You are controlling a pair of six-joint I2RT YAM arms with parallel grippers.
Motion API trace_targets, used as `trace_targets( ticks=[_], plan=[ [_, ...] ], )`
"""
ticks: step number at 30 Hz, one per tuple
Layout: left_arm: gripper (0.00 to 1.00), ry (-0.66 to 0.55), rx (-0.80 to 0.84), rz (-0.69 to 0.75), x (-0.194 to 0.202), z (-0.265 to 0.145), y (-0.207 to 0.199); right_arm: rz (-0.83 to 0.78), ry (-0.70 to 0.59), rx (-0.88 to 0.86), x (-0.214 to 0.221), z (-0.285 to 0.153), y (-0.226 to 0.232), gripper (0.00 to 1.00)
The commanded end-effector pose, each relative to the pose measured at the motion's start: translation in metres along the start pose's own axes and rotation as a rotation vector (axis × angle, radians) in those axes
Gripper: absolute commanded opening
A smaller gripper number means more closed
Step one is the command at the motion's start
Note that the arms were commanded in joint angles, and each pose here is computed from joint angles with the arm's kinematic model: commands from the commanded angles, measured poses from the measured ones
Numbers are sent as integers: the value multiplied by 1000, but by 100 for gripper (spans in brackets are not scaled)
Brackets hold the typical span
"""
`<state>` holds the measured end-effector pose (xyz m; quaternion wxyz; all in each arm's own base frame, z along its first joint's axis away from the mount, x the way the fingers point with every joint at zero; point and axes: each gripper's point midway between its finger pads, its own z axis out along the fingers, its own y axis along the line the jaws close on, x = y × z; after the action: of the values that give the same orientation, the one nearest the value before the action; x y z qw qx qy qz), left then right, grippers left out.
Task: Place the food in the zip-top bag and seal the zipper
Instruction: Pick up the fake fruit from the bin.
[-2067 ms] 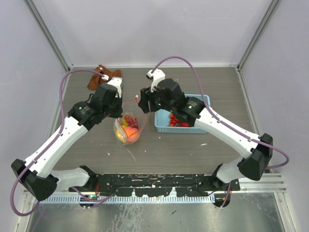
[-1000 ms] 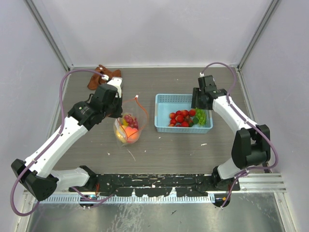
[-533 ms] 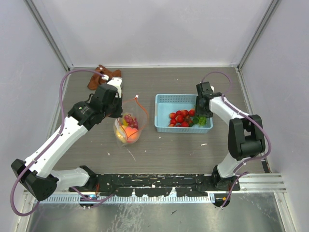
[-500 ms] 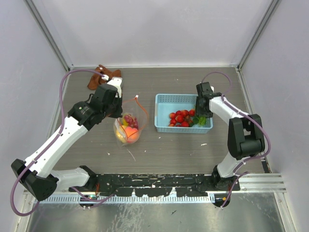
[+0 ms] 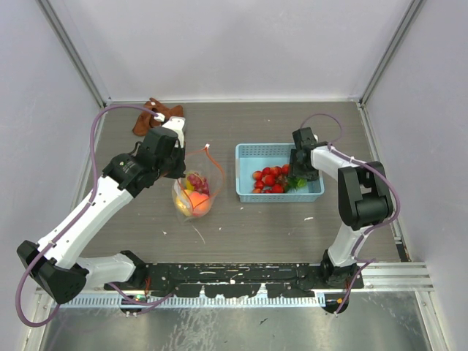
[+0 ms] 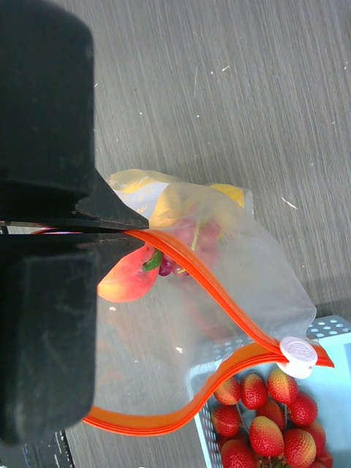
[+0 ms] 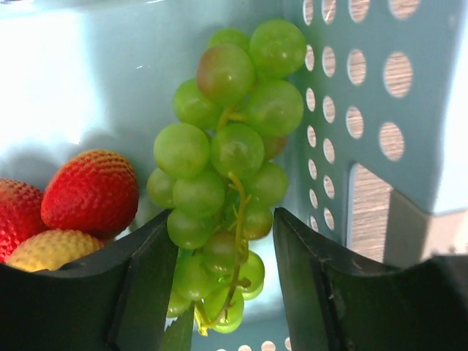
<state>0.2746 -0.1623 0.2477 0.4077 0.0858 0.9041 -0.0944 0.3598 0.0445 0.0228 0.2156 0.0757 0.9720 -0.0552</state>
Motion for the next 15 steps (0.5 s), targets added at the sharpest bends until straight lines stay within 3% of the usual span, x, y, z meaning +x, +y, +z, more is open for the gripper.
trace_targets(
  ticks=[1,10,15],
  plan=[
    [0,-61,19,-14,-21,-8,-4,11,-11,-30,-6,2,6,55],
    [0,-60,25,-14,-21,-8,-5,26,-88,-38,-26,-33,1,24],
    [0,-61,25,-14,-21,-8,-5,40,-154,-15,-41,-59,-7,17]
  ],
)
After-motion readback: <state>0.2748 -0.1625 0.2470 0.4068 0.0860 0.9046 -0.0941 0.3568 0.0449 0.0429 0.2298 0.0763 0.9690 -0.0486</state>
